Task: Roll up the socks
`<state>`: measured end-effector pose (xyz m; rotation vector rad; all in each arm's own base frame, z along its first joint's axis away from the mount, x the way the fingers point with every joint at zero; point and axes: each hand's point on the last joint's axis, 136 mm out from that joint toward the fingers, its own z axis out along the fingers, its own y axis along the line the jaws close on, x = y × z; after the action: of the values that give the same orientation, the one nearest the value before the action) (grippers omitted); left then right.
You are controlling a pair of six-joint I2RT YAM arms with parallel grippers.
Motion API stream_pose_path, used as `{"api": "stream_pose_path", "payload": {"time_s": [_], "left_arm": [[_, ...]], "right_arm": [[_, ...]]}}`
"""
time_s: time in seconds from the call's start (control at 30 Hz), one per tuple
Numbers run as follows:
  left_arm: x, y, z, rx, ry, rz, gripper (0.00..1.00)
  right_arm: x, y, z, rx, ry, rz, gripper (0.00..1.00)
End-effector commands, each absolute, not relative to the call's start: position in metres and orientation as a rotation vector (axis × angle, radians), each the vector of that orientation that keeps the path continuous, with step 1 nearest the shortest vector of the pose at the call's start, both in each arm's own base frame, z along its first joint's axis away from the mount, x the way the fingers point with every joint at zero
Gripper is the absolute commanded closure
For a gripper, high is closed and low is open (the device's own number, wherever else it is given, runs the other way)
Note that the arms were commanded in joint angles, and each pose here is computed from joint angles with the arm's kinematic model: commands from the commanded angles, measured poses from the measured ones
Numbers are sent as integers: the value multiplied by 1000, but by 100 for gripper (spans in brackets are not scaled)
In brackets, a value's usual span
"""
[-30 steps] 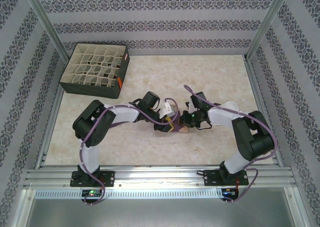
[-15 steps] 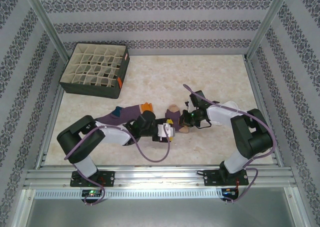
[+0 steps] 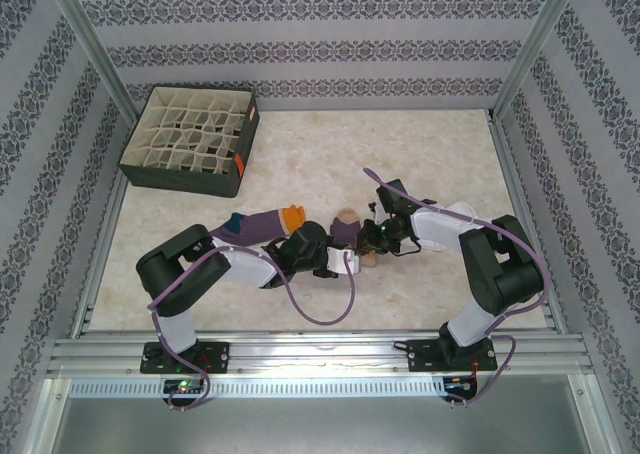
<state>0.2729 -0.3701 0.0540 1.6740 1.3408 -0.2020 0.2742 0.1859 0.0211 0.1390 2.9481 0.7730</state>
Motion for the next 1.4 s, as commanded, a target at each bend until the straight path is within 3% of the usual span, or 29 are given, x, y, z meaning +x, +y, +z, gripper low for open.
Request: {"api": "stream_pose_path", "payload": {"time_s": [0.0,0.1,0.2,0.5,0.7,1.13,1.27,1.37], "left_arm": [[260,-365,40,1720,1452,-326,100],[255,-363,45,1649,1568,-531,100],[256,-361,53,1527,1681,-764,100],[286,-349,59,1129,1932,-1250,100],[303,-343,46,990,2036,-1296,100],[298,-336,9,954,2255,-1290,100],[297,-334,4,958,2272,-1272,100],[296,-333,3,983,2275,-1253,94]], "right_arm": [[241,167,1,170,3077,648,68],[245,171,23,222,2979,804,56],[248,165,47,209,2885,821,51],[258,173,96,52,2689,921,47],[273,179,92,-39,2657,903,46],[297,202,62,-143,2705,900,47],[294,205,42,-143,2776,878,52],[287,204,23,-128,2853,840,62]]}}
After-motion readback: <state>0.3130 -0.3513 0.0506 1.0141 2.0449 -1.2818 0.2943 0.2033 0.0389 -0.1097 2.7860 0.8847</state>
